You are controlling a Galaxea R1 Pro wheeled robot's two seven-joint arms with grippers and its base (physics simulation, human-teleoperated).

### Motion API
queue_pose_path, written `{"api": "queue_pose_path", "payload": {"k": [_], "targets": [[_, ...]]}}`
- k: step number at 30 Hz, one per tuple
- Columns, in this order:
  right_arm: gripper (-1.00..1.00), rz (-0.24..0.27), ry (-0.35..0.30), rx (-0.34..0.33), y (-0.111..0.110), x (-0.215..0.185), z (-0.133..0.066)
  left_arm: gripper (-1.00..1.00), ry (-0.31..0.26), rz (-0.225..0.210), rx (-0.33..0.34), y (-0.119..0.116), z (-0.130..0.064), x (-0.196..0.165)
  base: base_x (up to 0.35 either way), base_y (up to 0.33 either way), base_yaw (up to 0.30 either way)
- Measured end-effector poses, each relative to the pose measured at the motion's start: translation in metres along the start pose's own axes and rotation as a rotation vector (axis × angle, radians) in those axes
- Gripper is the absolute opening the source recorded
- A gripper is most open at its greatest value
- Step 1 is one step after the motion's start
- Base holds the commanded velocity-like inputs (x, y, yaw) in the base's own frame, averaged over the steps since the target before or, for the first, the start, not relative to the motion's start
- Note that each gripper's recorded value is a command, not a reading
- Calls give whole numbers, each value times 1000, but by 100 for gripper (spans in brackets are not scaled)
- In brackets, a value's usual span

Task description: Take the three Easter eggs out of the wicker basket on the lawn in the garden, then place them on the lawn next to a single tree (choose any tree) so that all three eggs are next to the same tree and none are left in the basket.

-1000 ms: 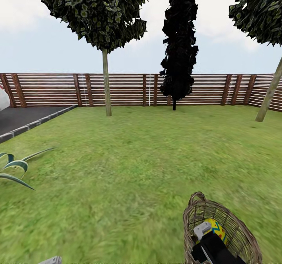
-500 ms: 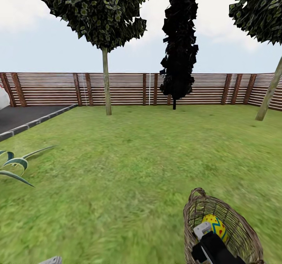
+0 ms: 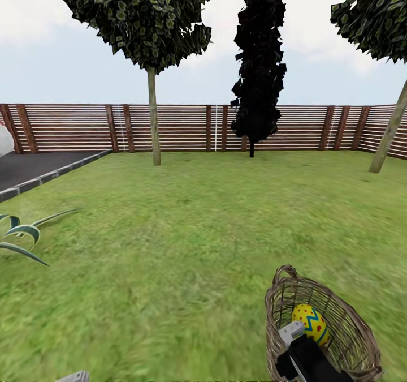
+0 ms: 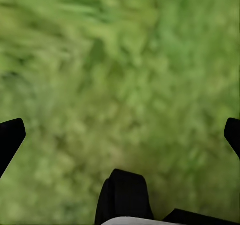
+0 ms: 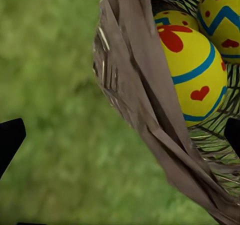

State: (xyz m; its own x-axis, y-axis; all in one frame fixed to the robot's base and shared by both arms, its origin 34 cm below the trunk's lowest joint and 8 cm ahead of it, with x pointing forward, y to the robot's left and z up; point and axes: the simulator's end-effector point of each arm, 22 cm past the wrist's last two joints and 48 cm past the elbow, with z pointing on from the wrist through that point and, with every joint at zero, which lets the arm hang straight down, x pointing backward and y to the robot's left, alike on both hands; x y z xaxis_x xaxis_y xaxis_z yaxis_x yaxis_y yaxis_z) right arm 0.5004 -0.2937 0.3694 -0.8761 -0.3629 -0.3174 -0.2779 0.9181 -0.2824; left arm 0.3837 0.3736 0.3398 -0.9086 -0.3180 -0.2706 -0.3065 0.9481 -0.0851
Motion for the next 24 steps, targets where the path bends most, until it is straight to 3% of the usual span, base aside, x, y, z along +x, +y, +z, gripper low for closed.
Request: {"api": "queue_pose_path", "payload": {"k": [10,24], "targets": [[100,-2,0,-1,6,7,11,100,2,1,0,2,12,7,0,0,0],[100,-2,-1,0,5,7,11,100,2,2,1,1,12,7,0,0,0]]}}
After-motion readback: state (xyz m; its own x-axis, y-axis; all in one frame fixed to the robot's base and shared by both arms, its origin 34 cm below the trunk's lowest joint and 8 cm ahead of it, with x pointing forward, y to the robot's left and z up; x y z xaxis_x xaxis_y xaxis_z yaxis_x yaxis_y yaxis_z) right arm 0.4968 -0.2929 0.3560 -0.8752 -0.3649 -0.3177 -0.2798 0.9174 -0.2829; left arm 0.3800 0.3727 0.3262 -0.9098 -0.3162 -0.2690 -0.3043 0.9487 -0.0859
